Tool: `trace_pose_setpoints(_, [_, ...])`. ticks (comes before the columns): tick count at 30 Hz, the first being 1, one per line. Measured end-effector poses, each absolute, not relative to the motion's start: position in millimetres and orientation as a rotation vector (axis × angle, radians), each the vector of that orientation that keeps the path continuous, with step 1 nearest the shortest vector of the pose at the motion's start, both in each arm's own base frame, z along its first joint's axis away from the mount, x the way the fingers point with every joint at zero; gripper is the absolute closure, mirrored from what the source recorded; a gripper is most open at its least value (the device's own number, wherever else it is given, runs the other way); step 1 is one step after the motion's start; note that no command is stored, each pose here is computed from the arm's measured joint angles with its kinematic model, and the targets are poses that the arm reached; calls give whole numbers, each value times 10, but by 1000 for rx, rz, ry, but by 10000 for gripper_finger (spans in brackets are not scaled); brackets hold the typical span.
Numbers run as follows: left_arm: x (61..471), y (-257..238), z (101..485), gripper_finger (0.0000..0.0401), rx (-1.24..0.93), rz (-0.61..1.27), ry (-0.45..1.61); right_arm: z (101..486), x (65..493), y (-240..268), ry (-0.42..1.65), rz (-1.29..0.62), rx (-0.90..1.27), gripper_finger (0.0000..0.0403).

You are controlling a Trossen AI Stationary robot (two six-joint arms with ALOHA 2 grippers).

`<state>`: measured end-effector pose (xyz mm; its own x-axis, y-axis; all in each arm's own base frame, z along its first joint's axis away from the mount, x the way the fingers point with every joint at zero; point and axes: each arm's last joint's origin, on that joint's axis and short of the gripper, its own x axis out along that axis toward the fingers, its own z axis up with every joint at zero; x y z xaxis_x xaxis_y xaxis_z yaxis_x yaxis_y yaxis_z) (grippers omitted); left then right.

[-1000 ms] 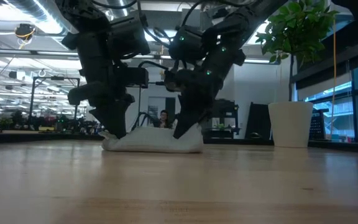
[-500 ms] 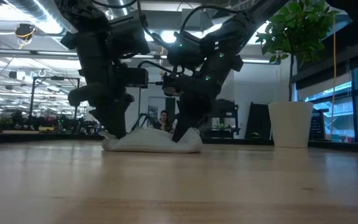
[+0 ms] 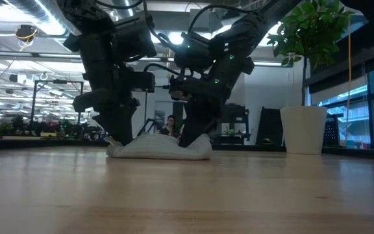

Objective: Roll microfiber towels into tight, uniform cylinder then place into a basket
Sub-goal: Roll the gray towel, then put the rolled gray towel into the bin

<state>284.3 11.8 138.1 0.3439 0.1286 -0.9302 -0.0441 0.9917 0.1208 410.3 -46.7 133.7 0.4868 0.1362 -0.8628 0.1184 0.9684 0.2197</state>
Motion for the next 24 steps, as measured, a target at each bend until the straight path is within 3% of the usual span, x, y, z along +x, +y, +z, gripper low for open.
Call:
trace_pose_setpoints(13, [2846,121,1383,324,76,110,1211,1568,4112,-523,1153,25,243,238])
trace_pose_setpoints(24, [2848,126,1386,327,92,132,1208,2011,4090,-483,1338,-131,112,237])
